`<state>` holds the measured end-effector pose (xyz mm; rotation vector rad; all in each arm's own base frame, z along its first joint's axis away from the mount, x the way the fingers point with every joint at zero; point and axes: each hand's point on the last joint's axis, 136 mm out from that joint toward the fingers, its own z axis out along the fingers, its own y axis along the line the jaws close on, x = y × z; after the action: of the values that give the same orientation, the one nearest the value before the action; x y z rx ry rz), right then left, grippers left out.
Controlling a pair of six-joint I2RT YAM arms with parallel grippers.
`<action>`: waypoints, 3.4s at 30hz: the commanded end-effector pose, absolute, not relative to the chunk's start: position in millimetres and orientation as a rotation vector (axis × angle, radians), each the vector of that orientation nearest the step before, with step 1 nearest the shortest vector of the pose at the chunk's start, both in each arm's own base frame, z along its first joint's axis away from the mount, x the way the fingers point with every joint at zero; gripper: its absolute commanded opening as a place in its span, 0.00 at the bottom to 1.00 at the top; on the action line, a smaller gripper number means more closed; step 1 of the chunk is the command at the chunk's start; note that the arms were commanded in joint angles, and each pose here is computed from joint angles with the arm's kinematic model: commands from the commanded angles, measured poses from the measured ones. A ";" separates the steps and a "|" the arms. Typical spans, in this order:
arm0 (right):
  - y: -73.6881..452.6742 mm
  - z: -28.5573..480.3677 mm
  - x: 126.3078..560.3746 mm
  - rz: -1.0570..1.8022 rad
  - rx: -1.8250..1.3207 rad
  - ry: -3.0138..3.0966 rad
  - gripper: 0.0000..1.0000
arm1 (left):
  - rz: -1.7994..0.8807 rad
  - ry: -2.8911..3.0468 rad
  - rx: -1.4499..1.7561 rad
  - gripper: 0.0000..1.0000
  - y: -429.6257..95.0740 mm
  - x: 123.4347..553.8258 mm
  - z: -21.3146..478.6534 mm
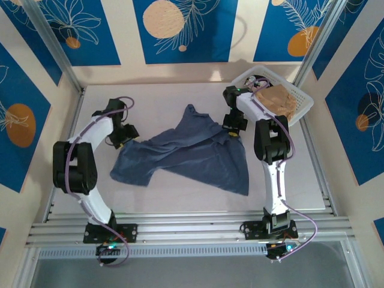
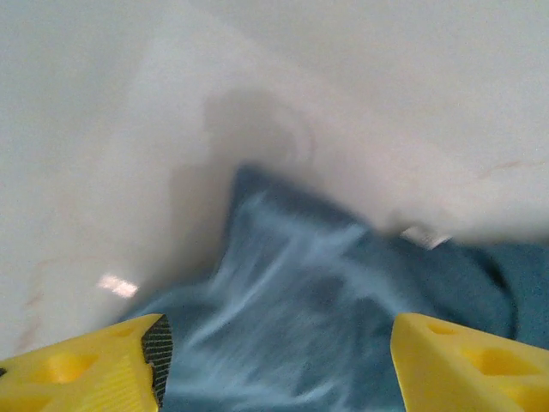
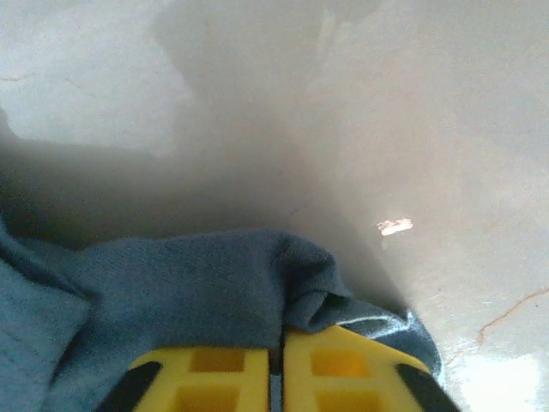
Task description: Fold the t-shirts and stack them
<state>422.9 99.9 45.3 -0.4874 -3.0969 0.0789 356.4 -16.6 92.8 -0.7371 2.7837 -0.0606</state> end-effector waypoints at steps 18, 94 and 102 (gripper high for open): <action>110.3 129.8 293.7 -0.389 -0.837 -2.981 0.52 | -0.079 2.942 -1.070 0.62 5.0 259.6 8.9; 199.2 469.6 332.1 -1.941 -0.064 -3.325 0.00 | -0.456 1.583 -0.843 0.00 35.4 297.0 503.9; 223.4 468.5 386.6 -2.045 -0.181 -3.151 0.00 | -0.502 1.587 -0.775 0.00 32.8 371.9 535.7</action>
<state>360.3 209.7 481.1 -0.1310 -3.2566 -2.0238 337.5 31.0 542.0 -0.7993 1.5476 -0.5033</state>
